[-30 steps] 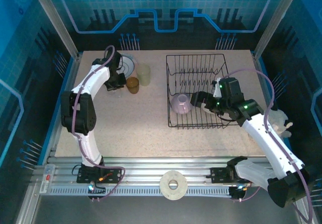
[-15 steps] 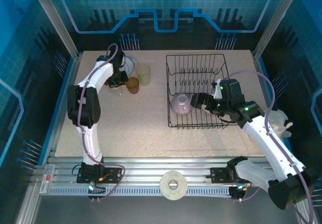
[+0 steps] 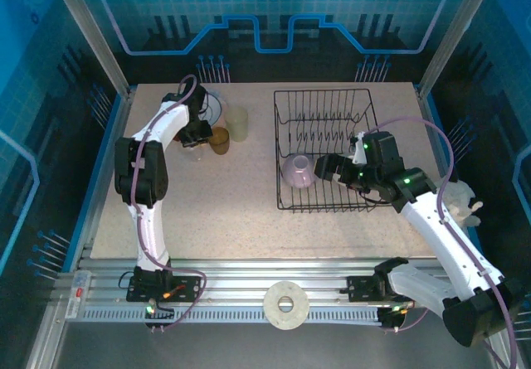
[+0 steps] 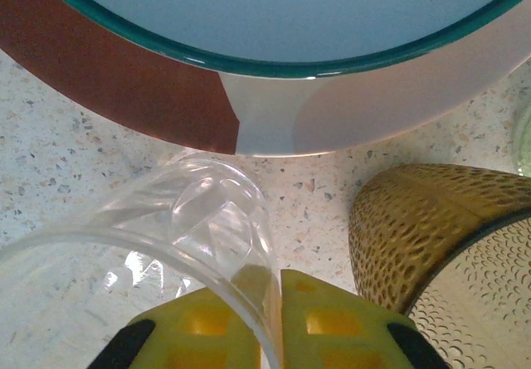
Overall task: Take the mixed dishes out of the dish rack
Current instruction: Place the cup at the middle-left of the table.
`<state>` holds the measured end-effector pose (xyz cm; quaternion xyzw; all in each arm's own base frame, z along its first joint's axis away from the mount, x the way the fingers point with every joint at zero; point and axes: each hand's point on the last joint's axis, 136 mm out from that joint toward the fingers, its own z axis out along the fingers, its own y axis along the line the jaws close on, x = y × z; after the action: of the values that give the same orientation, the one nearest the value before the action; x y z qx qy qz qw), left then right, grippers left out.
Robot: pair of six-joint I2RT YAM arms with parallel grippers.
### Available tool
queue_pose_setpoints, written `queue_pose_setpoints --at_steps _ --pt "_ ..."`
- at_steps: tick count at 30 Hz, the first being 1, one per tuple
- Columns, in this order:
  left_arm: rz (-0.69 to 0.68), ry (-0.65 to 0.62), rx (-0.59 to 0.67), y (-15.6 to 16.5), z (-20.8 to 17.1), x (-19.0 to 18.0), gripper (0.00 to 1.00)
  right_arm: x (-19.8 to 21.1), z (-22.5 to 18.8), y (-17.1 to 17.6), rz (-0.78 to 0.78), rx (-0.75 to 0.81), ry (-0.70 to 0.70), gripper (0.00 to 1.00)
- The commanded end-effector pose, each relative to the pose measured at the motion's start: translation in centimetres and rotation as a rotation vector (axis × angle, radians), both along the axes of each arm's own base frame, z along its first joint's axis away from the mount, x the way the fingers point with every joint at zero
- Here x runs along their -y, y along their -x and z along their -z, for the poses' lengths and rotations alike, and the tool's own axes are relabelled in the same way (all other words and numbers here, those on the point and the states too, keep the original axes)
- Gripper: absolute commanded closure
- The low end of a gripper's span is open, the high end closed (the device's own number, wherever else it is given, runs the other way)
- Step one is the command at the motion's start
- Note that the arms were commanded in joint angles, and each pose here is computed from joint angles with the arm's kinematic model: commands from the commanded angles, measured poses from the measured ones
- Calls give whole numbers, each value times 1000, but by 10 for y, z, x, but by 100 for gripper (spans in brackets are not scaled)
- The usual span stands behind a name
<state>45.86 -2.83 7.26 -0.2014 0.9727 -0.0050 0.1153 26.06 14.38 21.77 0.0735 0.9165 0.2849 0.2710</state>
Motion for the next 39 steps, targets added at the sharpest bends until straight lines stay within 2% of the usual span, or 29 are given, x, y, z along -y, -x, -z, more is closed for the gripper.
queue_pose_setpoints --at_steps 1,9,14,19,22,25,29,33,37,39 --pt "-30 5 9 -4 -7 -4 85 0 0 6 -12 -5 -3 0" --pt "-31 21 16 -3 -12 -2 74 0 0 7 -14 -4 -2 0" --pt "-27 29 51 -1 -29 -1 61 2 2 7 -12 -7 7 0" --pt "-20 12 109 5 -56 -5 30 2 6 7 -14 -18 21 0" --pt "-15 4 139 11 -71 -7 16 2 8 7 -20 -24 29 0" --pt "-13 -4 170 18 -85 -9 8 5 10 6 -19 -25 55 0" --pt "-16 0 210 31 -104 -12 5 6 13 3 -30 -37 88 0" --pt "12 58 309 48 -140 -3 3 12 21 0 -27 -58 144 0" --pt "64 206 480 73 -190 20 3 18 28 -5 -29 -65 207 0" --pt "104 290 522 88 -205 36 3 16 29 -8 -45 -62 249 0"
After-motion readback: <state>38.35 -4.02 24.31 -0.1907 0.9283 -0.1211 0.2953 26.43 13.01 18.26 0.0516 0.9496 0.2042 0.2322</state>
